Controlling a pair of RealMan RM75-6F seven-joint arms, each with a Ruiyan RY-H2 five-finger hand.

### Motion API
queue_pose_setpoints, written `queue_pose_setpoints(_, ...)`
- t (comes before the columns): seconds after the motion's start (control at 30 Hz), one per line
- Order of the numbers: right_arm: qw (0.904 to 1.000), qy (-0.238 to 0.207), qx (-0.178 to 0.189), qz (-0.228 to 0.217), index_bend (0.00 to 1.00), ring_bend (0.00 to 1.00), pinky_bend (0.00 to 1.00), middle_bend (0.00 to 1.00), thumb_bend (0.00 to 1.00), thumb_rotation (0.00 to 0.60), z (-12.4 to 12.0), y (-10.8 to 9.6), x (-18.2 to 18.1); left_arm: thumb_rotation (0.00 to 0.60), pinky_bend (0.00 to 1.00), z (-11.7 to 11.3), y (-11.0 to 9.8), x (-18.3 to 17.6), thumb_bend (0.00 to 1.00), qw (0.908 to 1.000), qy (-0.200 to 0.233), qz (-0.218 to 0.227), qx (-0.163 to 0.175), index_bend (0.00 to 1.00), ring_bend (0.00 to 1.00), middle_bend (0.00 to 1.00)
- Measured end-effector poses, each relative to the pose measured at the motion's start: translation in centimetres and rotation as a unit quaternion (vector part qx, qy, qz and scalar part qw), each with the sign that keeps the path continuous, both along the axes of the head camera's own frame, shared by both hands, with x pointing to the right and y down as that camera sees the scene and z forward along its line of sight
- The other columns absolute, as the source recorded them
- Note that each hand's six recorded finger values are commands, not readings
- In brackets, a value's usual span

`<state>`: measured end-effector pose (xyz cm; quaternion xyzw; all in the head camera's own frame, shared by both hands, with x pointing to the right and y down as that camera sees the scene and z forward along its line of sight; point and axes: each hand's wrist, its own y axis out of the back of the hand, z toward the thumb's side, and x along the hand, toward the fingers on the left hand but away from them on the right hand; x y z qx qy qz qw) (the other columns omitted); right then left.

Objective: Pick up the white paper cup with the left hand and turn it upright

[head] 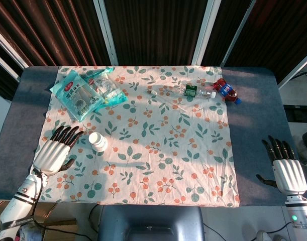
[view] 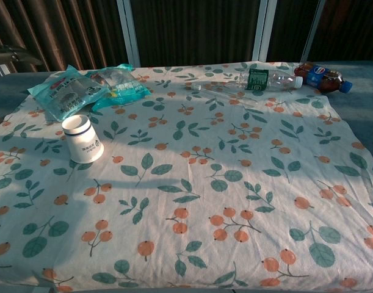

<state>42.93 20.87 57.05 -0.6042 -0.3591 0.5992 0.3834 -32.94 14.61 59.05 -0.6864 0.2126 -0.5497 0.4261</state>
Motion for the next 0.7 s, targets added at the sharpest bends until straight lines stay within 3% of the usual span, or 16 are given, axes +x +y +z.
queue_pose_setpoints(0.13, 1.0, -0.002, 0.002, 0.003, 0.0, 0.0, 0.0, 0.0, 0.0, 0.6, -0.1, 0.0, 0.1, 0.6, 0.0, 1.6, -1.8, 2.4, 0.31, 0.9983, -0.043, 0.039, -0.001, 0.0, 0.0, 0.0)
queue_pose_setpoints(0.27, 0.9999, 0.0, 0.006, 0.011, 0.0, 0.0, 0.0, 0.0, 0.0, 0.6, -0.2, -0.1, 0.5, 0.6, 0.0, 3.8, -2.9, 4.1, 0.31, 0.9946, -0.085, 0.054, -0.027, 0.0, 0.0, 0.0)
queue_pose_setpoints(0.57, 0.9997, 0.004, 0.005, 0.023, 0.0, 0.0, 0.0, 0.0, 0.0, 0.6, 0.0, 0.2, 1.3, 0.6, 0.0, 9.0, -2.9, 9.0, 0.31, 0.9807, -0.151, 0.095, -0.079, 0.0, 0.0, 0.0)
queue_pose_setpoints(0.7, 0.9997, 0.001, 0.006, 0.024, 0.0, 0.0, 0.0, 0.0, 0.0, 0.6, 0.1, 0.2, 1.4, 0.6, 0.0, 10.4, -3.3, 9.8, 0.31, 0.9774, -0.168, 0.102, -0.078, 0.0, 0.0, 0.0)
